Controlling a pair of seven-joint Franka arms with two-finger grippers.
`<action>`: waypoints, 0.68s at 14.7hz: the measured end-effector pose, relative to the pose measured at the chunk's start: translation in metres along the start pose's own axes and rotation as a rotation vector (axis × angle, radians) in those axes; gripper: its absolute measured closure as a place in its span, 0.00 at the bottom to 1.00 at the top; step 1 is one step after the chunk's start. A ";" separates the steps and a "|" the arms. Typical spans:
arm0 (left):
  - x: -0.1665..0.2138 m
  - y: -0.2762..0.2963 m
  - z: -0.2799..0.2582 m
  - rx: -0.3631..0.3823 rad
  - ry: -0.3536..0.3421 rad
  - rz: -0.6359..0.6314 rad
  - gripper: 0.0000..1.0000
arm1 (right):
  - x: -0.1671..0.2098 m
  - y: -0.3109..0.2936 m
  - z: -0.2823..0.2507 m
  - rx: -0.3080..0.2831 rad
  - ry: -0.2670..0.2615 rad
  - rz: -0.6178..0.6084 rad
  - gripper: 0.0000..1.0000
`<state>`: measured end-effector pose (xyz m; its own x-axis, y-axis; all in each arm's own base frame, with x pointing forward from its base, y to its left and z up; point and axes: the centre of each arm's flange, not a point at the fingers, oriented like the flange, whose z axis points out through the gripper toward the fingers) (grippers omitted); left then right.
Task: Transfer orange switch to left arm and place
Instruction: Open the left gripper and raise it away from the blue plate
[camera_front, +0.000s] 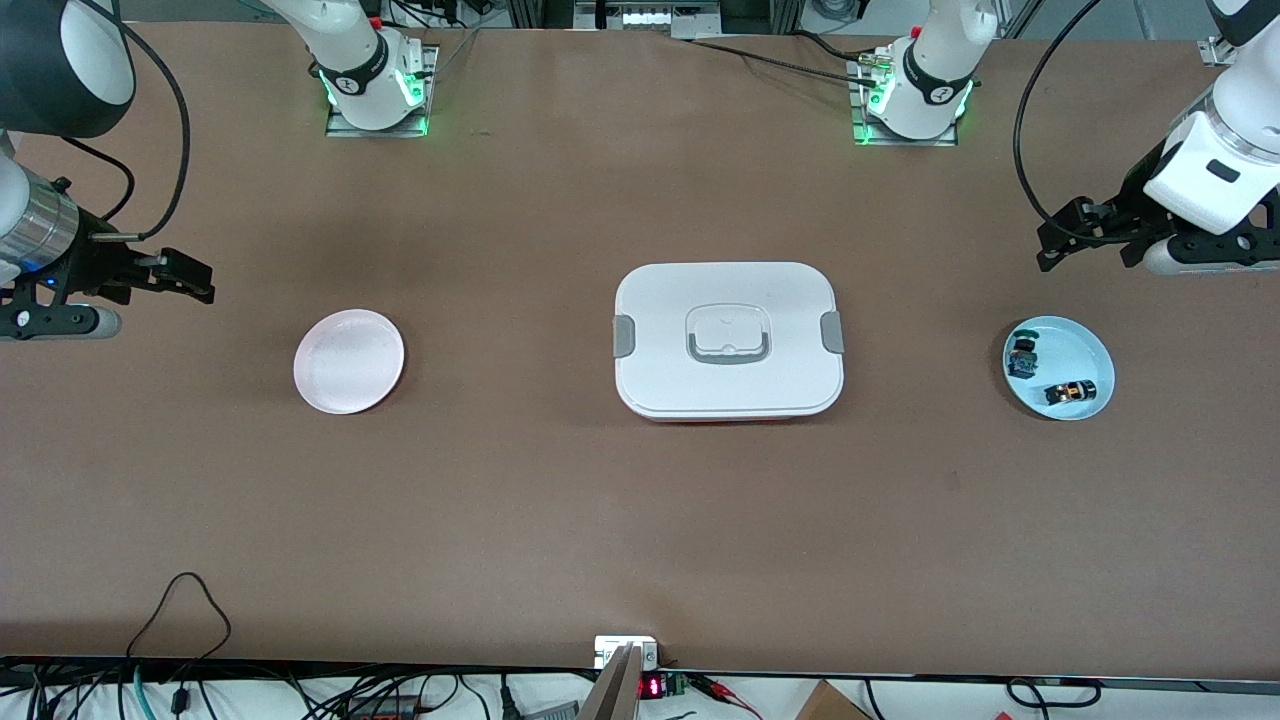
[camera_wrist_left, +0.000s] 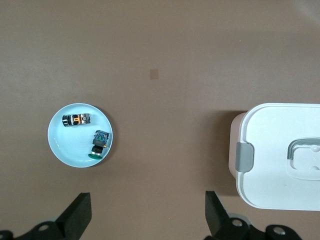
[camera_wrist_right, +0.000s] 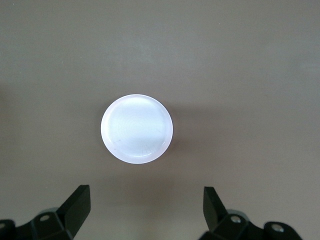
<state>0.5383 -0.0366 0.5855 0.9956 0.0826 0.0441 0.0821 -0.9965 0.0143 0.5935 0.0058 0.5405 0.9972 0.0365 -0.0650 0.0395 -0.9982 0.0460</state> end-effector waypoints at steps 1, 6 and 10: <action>-0.001 0.000 0.000 0.004 -0.009 0.000 0.00 | 0.000 0.000 0.000 0.000 0.000 0.000 0.00; 0.005 0.000 -0.006 0.007 -0.027 0.001 0.00 | 0.000 0.000 0.000 0.000 0.000 0.000 0.00; 0.016 0.001 -0.001 0.007 -0.031 0.000 0.00 | 0.000 0.000 0.000 0.000 0.000 0.000 0.00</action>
<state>0.5545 -0.0366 0.5873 0.9965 0.0819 0.0136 0.0818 -0.9966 0.0078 0.5935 0.0058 0.5405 0.9972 0.0366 -0.0650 0.0396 -0.9982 0.0460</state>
